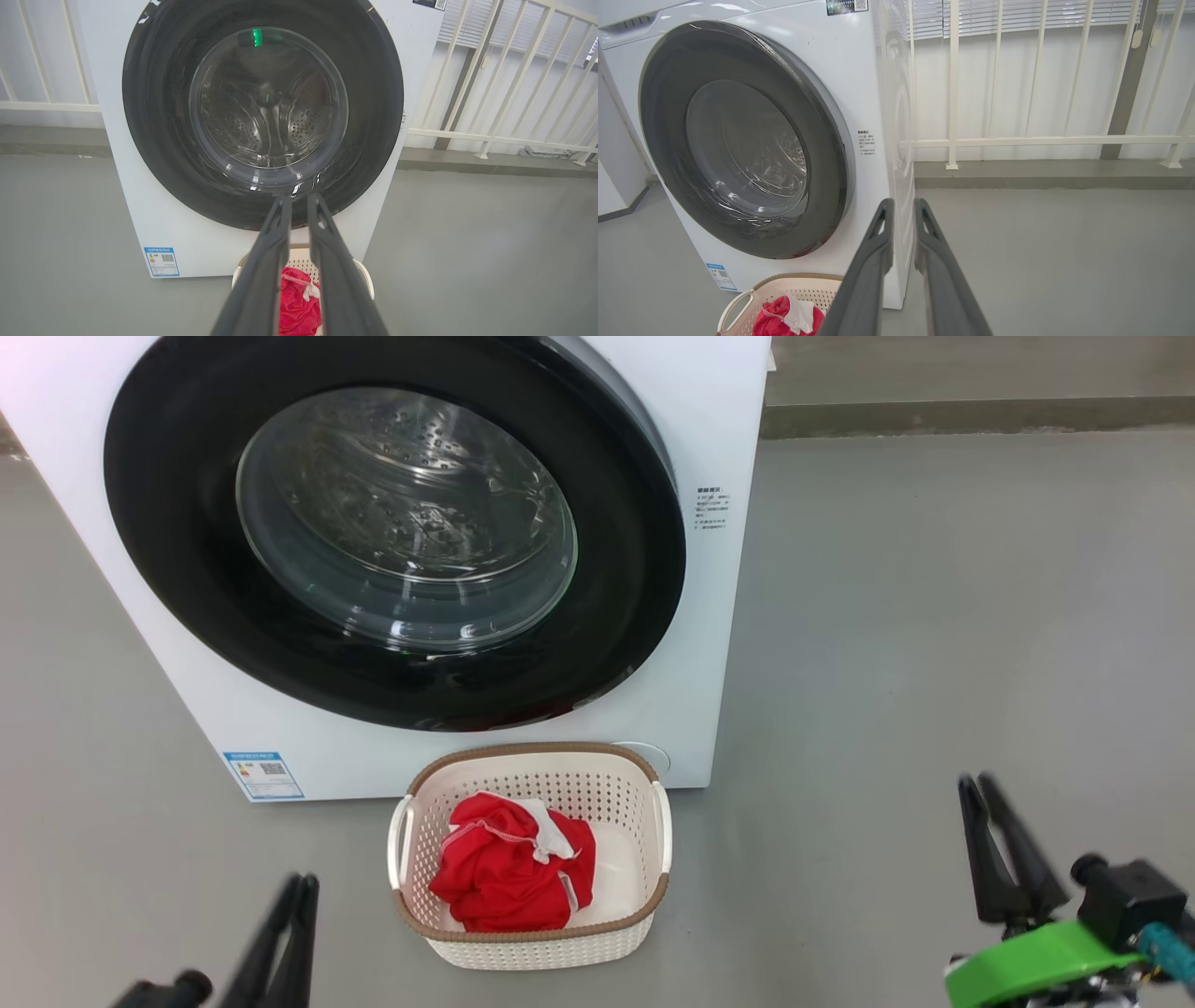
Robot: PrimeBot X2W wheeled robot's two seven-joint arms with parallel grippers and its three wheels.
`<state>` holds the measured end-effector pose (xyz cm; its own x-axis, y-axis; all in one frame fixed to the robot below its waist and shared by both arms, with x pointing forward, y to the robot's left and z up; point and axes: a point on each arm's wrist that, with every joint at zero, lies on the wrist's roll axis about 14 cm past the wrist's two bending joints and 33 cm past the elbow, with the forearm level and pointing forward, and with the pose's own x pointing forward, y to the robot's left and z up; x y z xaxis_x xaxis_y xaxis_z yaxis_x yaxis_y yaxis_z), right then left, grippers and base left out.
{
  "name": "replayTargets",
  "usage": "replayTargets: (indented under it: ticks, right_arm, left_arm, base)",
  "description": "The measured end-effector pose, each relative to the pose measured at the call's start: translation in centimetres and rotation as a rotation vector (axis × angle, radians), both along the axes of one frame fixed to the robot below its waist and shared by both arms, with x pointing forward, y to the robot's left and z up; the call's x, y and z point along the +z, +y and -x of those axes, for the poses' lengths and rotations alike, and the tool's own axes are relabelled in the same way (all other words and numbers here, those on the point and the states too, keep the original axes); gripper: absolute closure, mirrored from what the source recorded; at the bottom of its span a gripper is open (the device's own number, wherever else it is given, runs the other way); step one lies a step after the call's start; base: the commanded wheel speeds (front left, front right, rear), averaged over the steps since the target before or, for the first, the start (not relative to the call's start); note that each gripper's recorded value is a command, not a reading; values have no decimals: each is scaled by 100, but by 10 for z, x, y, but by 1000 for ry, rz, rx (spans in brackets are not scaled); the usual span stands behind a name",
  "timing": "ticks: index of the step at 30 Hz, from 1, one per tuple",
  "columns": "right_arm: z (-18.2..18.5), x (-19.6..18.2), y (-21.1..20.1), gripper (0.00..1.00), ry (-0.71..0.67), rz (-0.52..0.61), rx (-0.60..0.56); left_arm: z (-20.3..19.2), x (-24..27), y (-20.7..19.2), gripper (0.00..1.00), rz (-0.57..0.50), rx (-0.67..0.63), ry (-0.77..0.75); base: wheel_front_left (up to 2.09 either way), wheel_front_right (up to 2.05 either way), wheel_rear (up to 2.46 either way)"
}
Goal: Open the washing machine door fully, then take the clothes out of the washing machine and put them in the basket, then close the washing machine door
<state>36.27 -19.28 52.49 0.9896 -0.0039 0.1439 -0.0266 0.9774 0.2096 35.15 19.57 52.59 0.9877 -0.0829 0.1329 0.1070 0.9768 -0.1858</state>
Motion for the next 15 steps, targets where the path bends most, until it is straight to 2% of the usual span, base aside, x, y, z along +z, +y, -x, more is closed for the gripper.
replayTargets:
  ticks: [4, 15]
  right_arm:
    - [8, -24, 2, 100, 76, -29, -3]
    - [7, -28, -2, 100, 98, -148, -17]
  left_arm:
    - [6, -19, -6, 100, 38, -3, 61]
    - [5, -25, -2, 100, 145, 16, 98]
  base:
    - [0, 0, 0]
    - [0, 0, 0]
